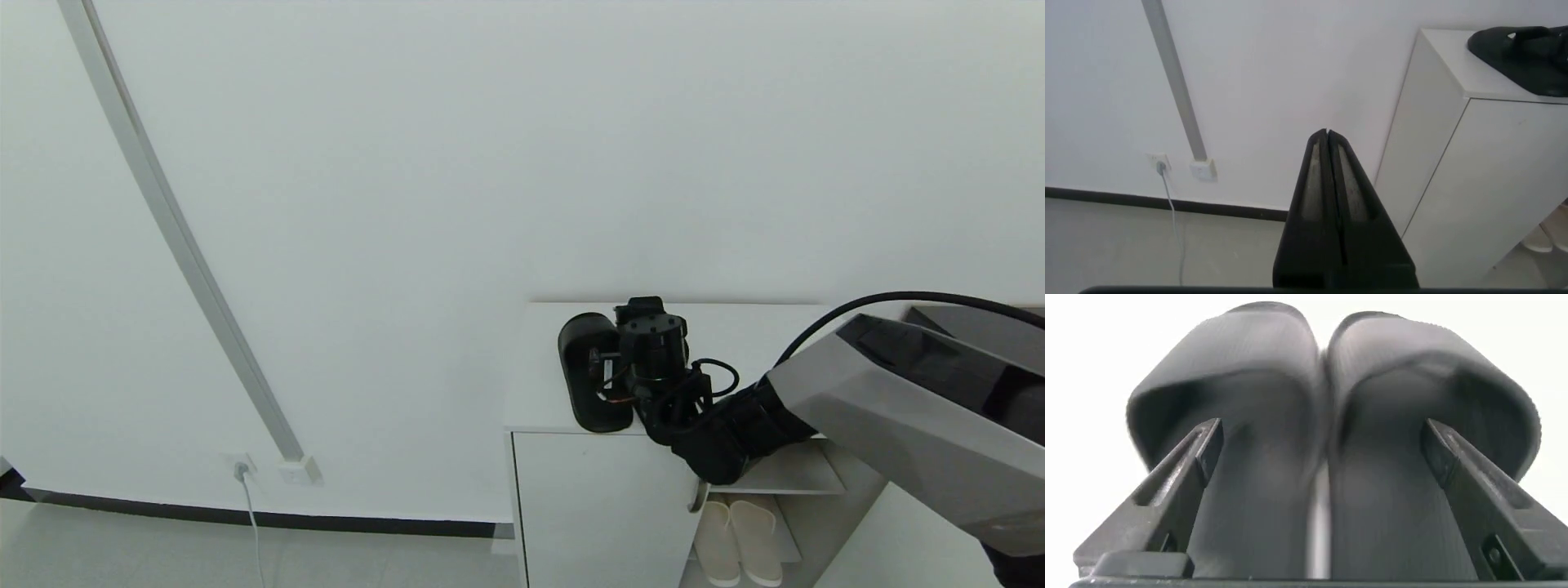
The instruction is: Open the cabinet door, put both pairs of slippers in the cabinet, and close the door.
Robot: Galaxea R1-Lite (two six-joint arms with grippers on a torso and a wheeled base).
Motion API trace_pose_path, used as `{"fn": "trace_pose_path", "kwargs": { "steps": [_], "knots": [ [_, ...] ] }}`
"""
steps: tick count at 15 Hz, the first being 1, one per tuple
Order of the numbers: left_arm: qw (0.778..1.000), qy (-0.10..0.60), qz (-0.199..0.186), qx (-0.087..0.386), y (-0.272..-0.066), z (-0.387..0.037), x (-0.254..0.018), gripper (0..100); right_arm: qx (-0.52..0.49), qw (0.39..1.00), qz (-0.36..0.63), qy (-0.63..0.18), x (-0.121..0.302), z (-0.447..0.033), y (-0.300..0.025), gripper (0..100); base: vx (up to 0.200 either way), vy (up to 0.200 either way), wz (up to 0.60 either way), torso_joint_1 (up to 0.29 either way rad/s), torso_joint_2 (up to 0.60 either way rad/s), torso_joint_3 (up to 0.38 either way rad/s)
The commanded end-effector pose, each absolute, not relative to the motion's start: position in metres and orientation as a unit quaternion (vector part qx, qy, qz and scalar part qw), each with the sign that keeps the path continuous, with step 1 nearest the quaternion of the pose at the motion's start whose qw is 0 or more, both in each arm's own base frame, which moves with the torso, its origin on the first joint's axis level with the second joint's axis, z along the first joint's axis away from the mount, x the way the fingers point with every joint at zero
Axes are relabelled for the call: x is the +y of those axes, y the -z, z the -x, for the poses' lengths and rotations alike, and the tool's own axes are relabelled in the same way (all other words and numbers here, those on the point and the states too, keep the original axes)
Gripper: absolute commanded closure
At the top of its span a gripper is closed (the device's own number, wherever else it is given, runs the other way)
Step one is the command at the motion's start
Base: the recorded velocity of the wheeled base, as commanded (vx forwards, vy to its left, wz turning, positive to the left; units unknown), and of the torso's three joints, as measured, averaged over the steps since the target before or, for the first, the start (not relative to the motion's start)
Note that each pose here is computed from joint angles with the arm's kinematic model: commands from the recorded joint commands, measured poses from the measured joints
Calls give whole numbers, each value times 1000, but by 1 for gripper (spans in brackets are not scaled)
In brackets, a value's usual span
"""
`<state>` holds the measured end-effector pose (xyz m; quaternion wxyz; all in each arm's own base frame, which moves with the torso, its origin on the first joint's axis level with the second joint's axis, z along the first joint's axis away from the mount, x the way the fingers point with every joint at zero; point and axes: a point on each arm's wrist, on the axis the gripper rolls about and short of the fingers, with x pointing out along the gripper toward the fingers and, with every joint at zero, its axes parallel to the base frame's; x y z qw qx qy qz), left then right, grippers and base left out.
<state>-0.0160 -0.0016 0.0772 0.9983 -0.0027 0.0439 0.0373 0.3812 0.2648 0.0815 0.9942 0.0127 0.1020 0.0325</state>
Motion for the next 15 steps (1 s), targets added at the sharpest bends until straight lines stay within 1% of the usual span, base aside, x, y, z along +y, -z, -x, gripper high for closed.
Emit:
{"fn": "trace_pose_path", "kwargs": {
  "steps": [1, 6, 7, 13, 15],
  "knots": [
    [998, -38, 3, 44, -77, 16, -2, 100, 104, 994, -6, -32, 268, -396, -73, 0, 0, 0, 0, 0, 0, 0],
    [998, -38, 3, 44, -77, 16, -2, 100, 108, 993, -6, -36, 277, -414, -73, 0, 0, 0, 0, 0, 0, 0],
    [998, -38, 3, 44, -77, 16, -2, 100, 109, 993, -7, -39, 276, -416, -72, 100, 0, 0, 0, 0, 0, 0],
    [998, -38, 3, 44, -77, 16, -2, 100, 107, 994, -8, -38, 276, -417, -73, 100, 0, 0, 0, 0, 0, 0],
    [998, -38, 4, 44, -77, 16, -2, 100, 95, 995, -15, -39, 272, -411, -91, 100, 0, 0, 0, 0, 0, 0]
  ]
}}
